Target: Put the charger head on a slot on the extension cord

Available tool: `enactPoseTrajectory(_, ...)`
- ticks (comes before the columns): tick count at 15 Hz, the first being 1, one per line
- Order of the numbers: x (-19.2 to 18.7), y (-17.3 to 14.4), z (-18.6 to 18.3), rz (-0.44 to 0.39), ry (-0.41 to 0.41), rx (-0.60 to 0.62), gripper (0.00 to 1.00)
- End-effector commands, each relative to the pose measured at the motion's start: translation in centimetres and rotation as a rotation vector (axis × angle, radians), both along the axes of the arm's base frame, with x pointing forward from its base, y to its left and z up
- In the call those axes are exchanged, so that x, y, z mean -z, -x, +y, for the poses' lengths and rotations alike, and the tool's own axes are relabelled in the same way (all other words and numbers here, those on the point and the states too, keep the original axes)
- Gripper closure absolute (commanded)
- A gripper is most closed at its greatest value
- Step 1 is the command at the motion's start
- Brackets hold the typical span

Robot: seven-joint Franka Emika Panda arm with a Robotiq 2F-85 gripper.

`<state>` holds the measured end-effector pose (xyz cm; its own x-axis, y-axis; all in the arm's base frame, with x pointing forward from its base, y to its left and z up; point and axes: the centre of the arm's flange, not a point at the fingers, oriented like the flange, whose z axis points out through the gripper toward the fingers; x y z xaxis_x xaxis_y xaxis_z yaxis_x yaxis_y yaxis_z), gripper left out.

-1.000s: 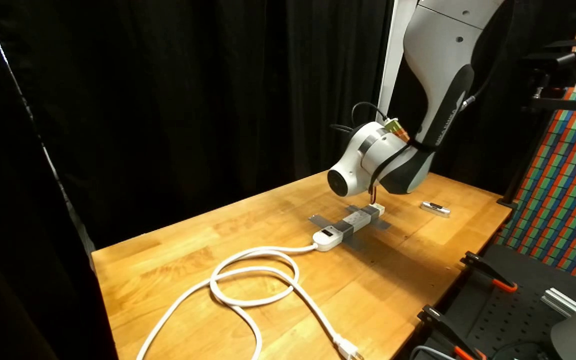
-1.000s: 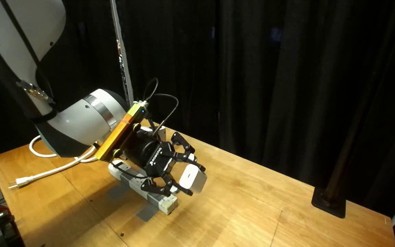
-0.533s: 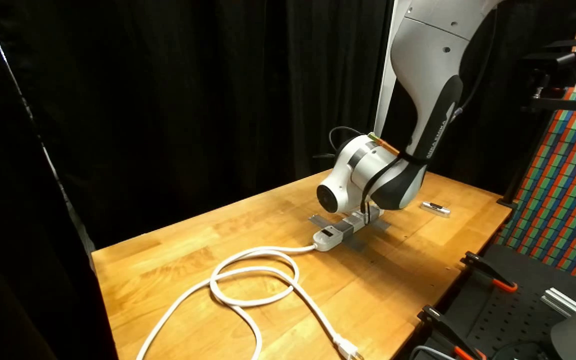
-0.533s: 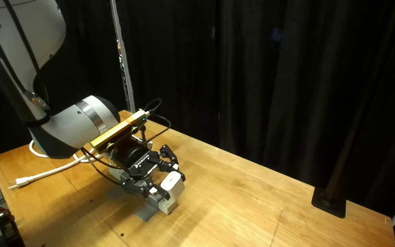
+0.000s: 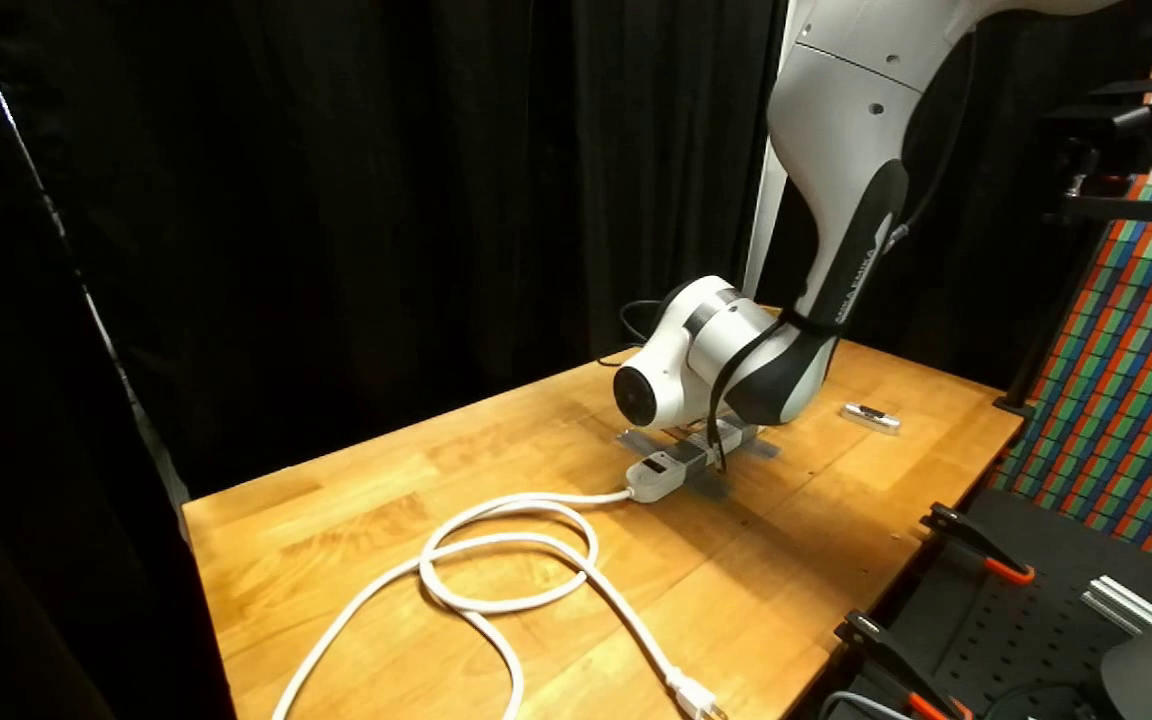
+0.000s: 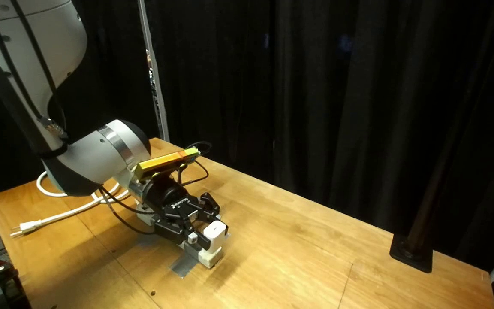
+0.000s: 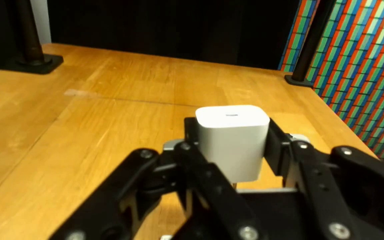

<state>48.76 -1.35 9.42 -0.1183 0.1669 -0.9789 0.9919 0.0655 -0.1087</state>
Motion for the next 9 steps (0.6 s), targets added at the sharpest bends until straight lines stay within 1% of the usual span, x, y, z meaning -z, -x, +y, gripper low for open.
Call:
enactPoseTrajectory(1, -0.4, -1.7, -0.4, 0.096, -0.063, 0.047, 0.77)
enactPoseTrajectory(2, -0.4, -1.8, -0.5, 0.097, -0.071, 0.053, 0.77)
enactPoseTrajectory(5, 0.1, -1.9, -0.3, 0.043, -0.095, 0.041, 0.77)
enactPoseTrajectory(8, 1.0, -2.1, -0.2, 0.038, -0.151, 0.022, 0.77)
enactPoseTrajectory(9, 1.3, -2.2, -0.3, 0.024, -0.155, 0.016, 0.77)
